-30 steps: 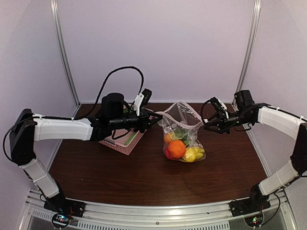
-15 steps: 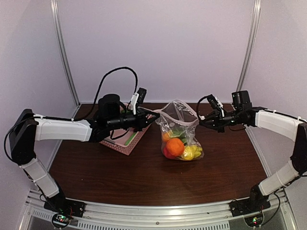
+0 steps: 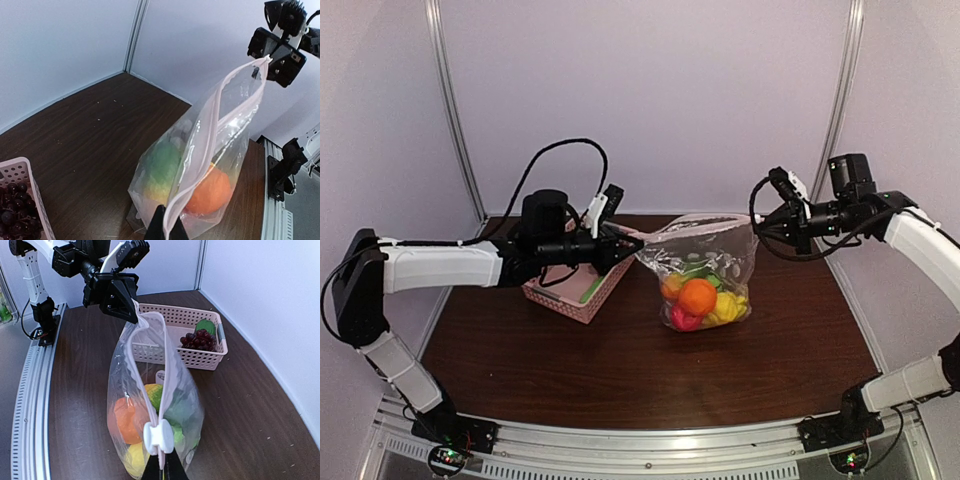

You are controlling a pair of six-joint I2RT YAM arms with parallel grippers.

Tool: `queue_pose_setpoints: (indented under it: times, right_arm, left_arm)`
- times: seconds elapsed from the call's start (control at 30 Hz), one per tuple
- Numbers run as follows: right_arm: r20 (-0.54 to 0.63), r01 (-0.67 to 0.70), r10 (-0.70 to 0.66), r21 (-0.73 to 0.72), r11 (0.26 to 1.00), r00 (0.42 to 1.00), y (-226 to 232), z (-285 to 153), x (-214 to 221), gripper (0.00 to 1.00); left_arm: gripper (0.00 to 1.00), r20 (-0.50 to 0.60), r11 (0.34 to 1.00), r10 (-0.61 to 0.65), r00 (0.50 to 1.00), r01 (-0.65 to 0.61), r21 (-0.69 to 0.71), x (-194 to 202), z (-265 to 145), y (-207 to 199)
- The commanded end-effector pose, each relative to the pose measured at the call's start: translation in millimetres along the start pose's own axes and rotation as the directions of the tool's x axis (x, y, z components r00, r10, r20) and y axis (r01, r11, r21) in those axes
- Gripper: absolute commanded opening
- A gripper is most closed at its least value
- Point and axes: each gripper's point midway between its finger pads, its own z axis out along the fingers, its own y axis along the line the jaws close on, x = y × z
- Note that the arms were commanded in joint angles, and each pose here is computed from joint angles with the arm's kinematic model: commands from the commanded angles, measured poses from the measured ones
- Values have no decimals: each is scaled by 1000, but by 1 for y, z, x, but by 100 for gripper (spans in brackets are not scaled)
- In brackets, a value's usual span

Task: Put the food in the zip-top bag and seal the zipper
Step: Pass from the left arm to the right, then zip the zipper of the food storage bag.

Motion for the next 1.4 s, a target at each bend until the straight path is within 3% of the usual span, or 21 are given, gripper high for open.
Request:
queue_pose_setpoints:
  times: [0.0,0.27,0.3,0.4,0.57,0.67,0.87,1.1,1.37]
  right_arm:
    - [-143,88,-86,14,996,986,11,-25,-6,0]
    - [-308,23,-53,-100,995,950,27,-26,22,0]
    - [-308,22,-53,-106,994,950,29,-25,23,0]
    - [-285,6,-35,-104,995,958,35,-15,21,0]
    - [-239,4,-31,-114,993,970,48,-5,7,0]
    - [-220,-5,-19,-109,994,975,50,-5,-7,0]
    - [-213,-38,13,-111,993,977,59,-1,-27,0]
    - [-235,-35,11,-100,994,972,63,3,-31,0]
    - [-252,-25,-5,-115,993,968,69,3,-27,0]
  left_arm:
    - [0,-40,994,112,993,-112,3,-19,-19,-11]
    - [0,-111,986,163,980,-157,56,-18,-35,-27]
    - [4,-110,984,174,979,-168,68,-18,-36,-30]
    - [30,-63,970,214,975,-204,129,-22,-41,-43]
    - [62,87,943,315,945,-322,89,-59,-46,-67]
    - [75,124,918,370,921,-383,104,-76,-40,-84]
    - [78,94,881,419,903,-429,200,-78,2,-119]
    - [78,43,864,381,923,-373,338,-66,50,-156]
    - [63,15,876,342,940,-324,357,-63,76,-161]
